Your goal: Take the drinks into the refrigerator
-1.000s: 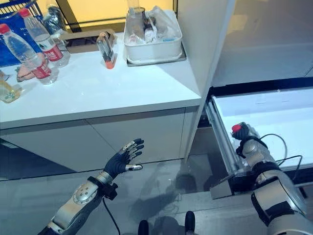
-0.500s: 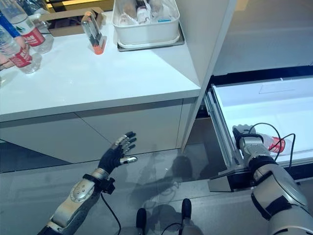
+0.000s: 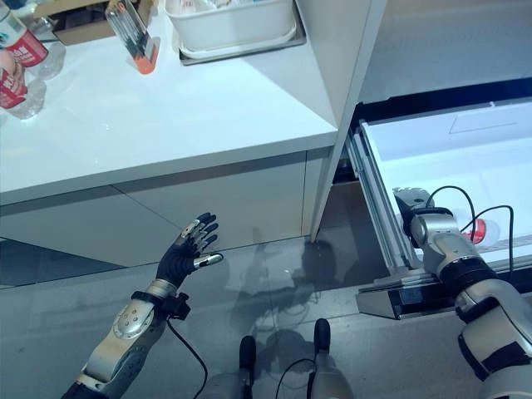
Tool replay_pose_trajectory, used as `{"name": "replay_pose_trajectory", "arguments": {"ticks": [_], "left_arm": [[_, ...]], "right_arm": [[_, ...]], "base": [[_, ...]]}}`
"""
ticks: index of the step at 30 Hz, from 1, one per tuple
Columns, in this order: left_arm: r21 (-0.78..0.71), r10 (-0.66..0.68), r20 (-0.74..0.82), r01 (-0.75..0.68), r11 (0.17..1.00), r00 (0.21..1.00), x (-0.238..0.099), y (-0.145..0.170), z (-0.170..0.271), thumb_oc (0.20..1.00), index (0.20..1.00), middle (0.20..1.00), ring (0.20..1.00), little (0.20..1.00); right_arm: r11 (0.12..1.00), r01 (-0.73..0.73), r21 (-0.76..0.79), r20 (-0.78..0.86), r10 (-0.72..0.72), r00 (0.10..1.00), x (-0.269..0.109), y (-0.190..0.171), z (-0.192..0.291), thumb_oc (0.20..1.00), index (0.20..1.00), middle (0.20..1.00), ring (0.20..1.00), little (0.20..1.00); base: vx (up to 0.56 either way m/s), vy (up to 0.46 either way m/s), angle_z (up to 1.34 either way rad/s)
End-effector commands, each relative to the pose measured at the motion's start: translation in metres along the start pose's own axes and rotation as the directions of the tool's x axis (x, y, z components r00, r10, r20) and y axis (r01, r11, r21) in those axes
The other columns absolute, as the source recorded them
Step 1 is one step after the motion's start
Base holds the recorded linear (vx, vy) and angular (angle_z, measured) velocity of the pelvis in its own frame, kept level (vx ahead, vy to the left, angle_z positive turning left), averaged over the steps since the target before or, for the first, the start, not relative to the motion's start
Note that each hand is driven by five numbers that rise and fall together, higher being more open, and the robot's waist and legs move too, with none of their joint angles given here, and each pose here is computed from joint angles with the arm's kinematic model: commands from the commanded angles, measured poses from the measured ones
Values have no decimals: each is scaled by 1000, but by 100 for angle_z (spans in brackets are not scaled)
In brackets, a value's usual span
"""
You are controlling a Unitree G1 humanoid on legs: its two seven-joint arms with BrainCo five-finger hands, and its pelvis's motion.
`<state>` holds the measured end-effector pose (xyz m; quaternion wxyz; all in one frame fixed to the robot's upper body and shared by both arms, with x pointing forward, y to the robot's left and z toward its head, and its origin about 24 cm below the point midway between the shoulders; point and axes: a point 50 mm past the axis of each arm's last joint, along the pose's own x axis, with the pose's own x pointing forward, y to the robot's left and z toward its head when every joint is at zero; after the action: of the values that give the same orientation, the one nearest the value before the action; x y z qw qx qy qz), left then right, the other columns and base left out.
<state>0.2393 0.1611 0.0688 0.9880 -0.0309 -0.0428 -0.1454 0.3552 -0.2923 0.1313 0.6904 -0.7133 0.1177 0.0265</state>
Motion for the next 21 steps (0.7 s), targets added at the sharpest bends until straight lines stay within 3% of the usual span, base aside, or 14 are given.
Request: {"name": "replay_pose_trajectory", "arguments": {"ticks": [1, 3, 4, 9, 10, 14, 21], "left_arm": [[36, -33, 209, 26, 999, 977, 1, -1, 42, 1000, 1000, 1000, 1000, 1000], [35, -34, 202, 27, 999, 979, 0, -1, 40, 1000, 1000, 1000, 1000, 1000], [62, -38, 195, 26, 998, 980, -1, 1, 40, 1000, 1000, 1000, 1000, 1000], [182, -65, 140, 39, 982, 988, -3, 12, 34, 1000, 1000, 1000, 1000, 1000], [183, -68, 139, 41, 982, 988, -3, 11, 34, 1000, 1000, 1000, 1000, 1000], [271, -61, 85, 36, 962, 995, -3, 19, 25, 1000, 1000, 1000, 1000, 1000], [348, -55, 20, 44, 936, 998, -8, 26, 16, 1000, 1000, 1000, 1000, 1000]], "right_arm": [[958, -23, 287, 272, -59, 960, -17, 27, 52, 1000, 1000, 1000, 1000, 1000], [939, -4, 345, 238, -83, 968, -20, 30, 40, 1000, 1000, 1000, 1000, 1000], [863, 61, 502, 135, -148, 980, -22, 34, 19, 1000, 1000, 1000, 1000, 1000], [582, 277, 764, -111, -305, 946, -36, 29, -24, 1000, 1000, 1000, 1000, 1000], [580, 279, 765, -114, -304, 946, -36, 30, -25, 1000, 1000, 1000, 1000, 1000], [379, 403, 833, -231, -424, 876, -58, 14, -48, 1000, 1000, 1000, 1000, 1000], [213, 506, 836, -349, -506, 788, -92, 6, -76, 1000, 1000, 1000, 1000, 1000]], "base": [[0, 0, 0], [0, 0, 0], [0, 0, 0], [24, 3, 2], [0, 0, 0], [42, 2, 0], [46, -2, -6]]}}
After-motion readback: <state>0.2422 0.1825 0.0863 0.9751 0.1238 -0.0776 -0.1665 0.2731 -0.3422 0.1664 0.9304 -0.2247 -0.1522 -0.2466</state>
